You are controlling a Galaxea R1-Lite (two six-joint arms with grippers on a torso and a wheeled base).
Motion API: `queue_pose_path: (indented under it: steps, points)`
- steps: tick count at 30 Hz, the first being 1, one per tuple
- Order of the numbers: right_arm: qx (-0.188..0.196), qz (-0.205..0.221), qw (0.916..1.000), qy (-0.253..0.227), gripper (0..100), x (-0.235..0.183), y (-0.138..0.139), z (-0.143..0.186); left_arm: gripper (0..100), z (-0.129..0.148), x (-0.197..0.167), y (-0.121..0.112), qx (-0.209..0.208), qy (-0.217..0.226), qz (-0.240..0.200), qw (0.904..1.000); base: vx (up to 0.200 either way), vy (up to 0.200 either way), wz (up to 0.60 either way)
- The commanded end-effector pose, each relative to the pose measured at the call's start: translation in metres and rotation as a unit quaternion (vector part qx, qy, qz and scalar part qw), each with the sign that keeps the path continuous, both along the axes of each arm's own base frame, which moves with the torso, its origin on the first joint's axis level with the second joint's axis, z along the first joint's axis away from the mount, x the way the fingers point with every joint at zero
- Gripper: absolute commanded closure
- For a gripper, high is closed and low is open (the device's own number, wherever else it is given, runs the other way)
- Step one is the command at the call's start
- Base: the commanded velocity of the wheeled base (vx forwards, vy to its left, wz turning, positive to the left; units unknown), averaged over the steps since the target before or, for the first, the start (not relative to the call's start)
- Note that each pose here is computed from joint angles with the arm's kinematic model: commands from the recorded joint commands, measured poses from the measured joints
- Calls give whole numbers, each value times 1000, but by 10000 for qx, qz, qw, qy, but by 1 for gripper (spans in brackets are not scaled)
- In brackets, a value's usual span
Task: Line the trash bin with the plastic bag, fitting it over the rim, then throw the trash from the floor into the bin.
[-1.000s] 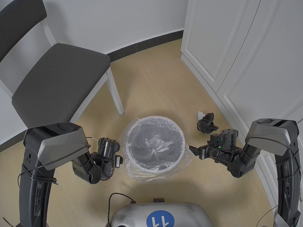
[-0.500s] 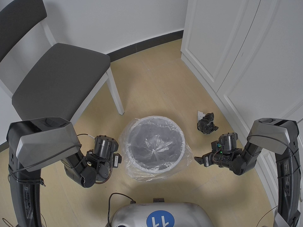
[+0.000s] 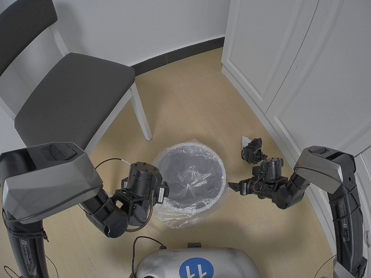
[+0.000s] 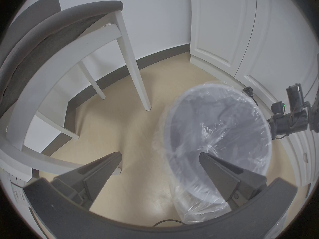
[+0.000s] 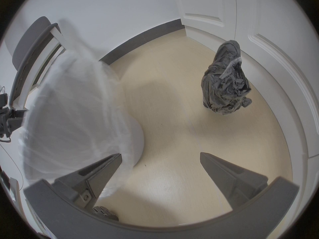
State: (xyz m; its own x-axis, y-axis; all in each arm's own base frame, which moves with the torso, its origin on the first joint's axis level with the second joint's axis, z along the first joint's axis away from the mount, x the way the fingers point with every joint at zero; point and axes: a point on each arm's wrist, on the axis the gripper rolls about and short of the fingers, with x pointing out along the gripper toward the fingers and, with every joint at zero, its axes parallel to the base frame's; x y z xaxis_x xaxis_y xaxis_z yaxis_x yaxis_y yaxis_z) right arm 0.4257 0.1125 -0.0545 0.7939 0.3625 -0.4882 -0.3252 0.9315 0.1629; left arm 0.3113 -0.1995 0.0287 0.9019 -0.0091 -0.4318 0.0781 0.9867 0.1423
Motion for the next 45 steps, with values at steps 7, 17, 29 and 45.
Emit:
queue_pose_path:
  steps: [7,17,29,45]
  points:
    - [92,-80,9999,-4,0,6,2,-7,0,3,-4,5,-8,22,3,10000,0,0,0]
    - [-36,-103,9999,35,0,-1,-1,-3,0,-2,-7,-33,316,-52,-634,9975,0,0,0]
    - [-229,-32,9997,-36,0,-7,-1,5,0,-29,24,-80,1060,274,-992,9890,0,0,0]
    - [-297,-1,9996,-33,0,-9,-3,5,0,-32,12,-91,1565,560,-904,9819,0,0,0]
